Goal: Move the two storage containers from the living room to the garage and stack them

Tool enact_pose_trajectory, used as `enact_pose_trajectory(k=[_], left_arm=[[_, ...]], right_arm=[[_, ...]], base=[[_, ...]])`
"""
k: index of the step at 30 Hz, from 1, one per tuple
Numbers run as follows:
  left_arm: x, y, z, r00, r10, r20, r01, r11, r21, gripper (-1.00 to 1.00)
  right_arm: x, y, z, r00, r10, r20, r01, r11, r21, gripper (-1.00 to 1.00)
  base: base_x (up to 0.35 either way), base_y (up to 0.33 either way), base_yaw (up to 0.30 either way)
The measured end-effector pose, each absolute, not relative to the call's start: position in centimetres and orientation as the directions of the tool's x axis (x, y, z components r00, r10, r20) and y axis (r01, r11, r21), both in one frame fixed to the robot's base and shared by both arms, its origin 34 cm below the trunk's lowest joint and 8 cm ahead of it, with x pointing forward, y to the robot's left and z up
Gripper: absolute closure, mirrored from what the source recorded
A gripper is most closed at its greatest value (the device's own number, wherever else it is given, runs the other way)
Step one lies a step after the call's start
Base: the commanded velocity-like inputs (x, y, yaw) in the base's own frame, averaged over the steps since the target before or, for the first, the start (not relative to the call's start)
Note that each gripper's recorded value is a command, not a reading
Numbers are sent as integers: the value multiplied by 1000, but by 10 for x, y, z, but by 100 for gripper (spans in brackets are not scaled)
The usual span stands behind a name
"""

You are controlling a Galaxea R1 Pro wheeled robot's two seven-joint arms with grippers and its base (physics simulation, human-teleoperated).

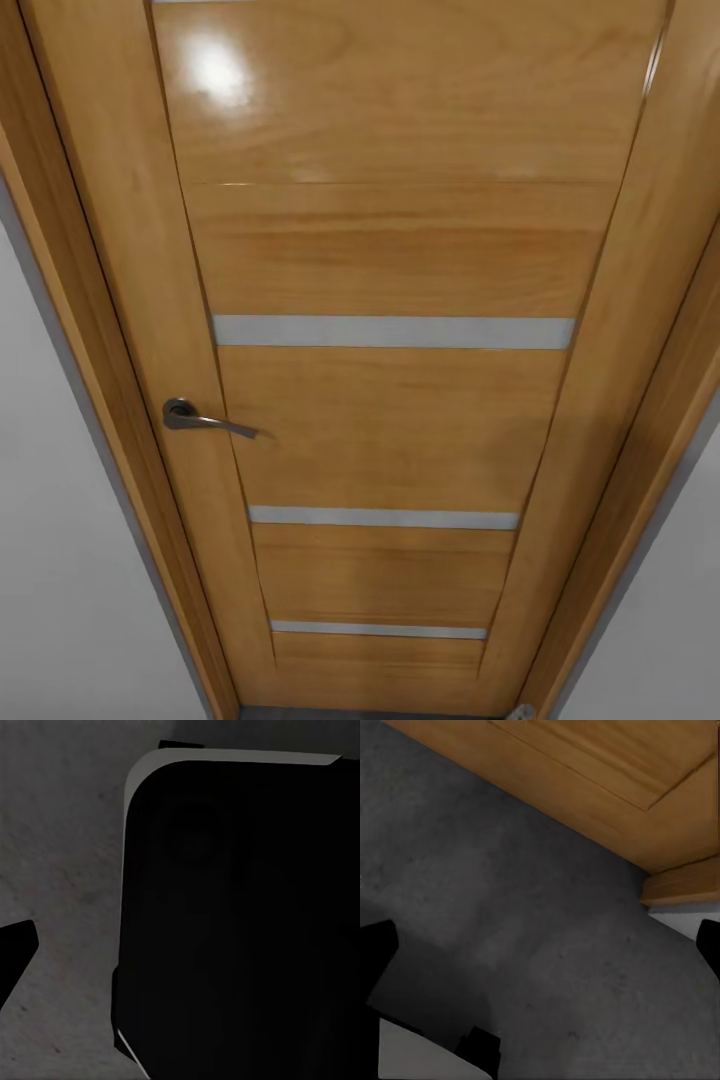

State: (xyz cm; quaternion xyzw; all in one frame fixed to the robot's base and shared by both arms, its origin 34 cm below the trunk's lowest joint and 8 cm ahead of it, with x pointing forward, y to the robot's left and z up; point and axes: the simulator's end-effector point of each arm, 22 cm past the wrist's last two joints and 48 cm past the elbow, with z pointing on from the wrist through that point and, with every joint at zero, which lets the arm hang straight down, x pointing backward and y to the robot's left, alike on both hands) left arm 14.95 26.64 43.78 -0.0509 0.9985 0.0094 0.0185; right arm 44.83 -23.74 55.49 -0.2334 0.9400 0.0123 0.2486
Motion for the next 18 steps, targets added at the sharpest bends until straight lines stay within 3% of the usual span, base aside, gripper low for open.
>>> enact_pose_trajectory(k=[10,18], left_arm=[[149,266,438,-994,-102,-38,-103,995,17,-100],[150,266,438,-994,-102,-38,-103,995,17,-100]], right_arm=[[493,-205,598,-720,-430,-545,-469,880,-75,-100],[548,-143,729,-597,-403,-694,-499,864,-72,-100]], base=[[0,0,0],[0,0,0]])
